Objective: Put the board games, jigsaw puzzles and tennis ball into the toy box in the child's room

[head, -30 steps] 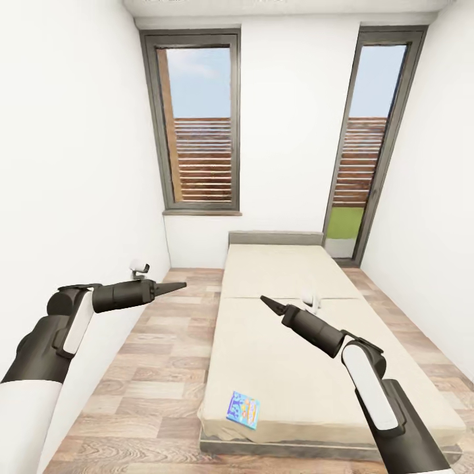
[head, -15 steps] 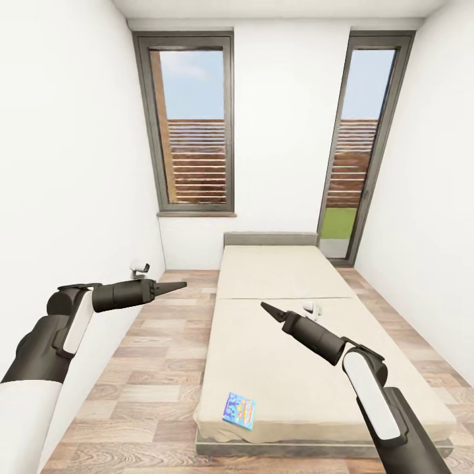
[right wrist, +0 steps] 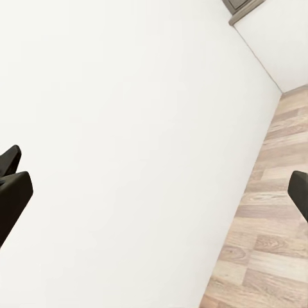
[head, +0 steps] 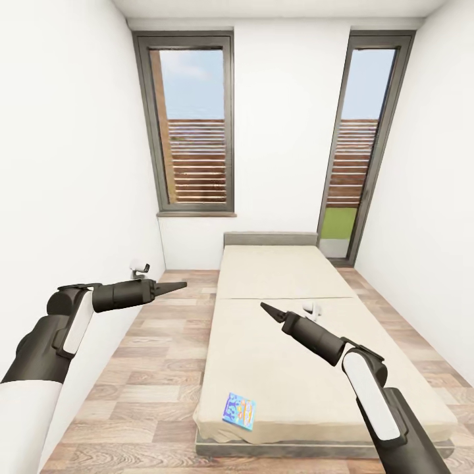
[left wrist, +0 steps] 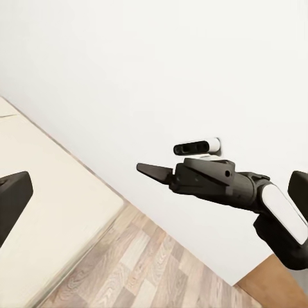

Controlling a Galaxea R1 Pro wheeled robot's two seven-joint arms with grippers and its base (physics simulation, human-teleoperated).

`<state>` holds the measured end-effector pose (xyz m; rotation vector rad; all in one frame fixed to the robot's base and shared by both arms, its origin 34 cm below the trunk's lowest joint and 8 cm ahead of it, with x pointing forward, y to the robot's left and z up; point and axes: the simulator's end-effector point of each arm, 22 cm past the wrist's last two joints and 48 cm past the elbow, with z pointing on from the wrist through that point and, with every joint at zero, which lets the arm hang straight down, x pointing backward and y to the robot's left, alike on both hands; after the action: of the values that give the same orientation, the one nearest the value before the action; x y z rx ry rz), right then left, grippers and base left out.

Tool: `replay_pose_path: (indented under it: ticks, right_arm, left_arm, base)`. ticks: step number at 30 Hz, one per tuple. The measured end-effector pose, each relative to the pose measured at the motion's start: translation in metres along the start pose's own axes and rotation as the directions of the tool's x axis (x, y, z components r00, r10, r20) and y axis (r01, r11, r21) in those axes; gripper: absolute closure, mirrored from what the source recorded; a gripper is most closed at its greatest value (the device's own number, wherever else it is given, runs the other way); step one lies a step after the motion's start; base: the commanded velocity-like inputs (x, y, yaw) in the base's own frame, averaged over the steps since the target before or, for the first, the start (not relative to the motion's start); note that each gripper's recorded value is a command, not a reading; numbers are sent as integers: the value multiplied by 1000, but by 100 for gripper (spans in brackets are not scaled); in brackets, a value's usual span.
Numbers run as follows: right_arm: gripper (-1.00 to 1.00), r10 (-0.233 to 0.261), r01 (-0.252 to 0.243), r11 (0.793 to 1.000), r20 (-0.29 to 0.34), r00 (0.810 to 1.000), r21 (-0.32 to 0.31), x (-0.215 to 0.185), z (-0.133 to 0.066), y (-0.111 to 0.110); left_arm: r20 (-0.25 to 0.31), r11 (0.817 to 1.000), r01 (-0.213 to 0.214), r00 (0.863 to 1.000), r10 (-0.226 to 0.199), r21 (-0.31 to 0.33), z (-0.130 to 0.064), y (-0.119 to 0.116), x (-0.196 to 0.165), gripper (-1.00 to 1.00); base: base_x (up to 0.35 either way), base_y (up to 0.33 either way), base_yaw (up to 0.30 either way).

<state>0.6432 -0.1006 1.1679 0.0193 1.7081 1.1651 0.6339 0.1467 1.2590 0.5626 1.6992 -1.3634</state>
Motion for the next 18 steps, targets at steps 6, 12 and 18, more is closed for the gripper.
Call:
replay_pose_path:
  ticks: [6,12,18]
  right_arm:
    - [-100,0,0,1000,0,1000,0,2,2,-4]
    - [-100,0,0,1000,0,1000,0,4,3,-8]
    - [-100,1,-1,1000,2,1000,1,6,5,-13]
  left_arm:
    - [0,1000,0,1000,0,0,1,4,2,-100]
    - [2,1000,1,1000,-1,1,1,8,4,-100]
    - [10,1000,0,1000,0,-2,-2,13,4,-100]
  base:
    - [0,0,0]
    - [0,0,0]
    - [0,0,0]
